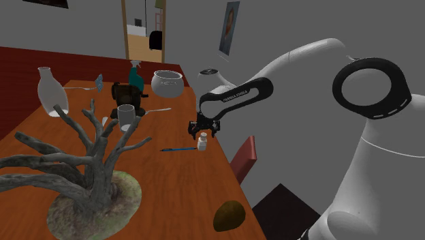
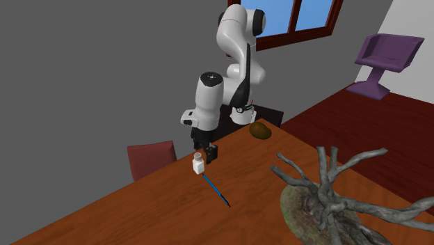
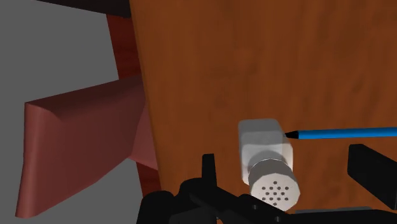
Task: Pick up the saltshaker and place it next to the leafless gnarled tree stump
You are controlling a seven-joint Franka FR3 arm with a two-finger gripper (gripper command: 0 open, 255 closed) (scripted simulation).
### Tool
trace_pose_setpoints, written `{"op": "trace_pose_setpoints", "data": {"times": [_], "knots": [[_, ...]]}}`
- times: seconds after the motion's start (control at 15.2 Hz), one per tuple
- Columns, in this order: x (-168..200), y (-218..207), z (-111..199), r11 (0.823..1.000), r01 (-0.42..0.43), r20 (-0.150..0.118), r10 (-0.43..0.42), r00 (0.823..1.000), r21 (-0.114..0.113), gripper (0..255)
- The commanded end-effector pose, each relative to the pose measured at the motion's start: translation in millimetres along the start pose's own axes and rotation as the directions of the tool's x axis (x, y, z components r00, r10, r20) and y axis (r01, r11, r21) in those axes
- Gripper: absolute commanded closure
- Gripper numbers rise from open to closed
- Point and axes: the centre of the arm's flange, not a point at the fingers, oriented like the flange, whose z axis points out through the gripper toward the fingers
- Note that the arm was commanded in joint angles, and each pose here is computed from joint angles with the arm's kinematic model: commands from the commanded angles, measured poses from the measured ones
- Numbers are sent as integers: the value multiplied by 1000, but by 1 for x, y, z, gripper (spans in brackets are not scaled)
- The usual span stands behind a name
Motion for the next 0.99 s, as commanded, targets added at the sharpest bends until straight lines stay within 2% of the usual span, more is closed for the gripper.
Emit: {"op": "trace_pose_setpoints", "data": {"times": [0.0,0.26,0.79,0.86,0.92], "knots": [[1,1,11,1000,-2,-1,2,1000,0,0],[1,1,30,1000,-2,-1,2,1000,0,0],[1,1,30,1000,-2,-1,2,1000,-1,0],[1,1,30,1000,-2,-1,2,1000,-1,255],[1,1,30,1000,-2,-1,2,1000,-1,255]]}}
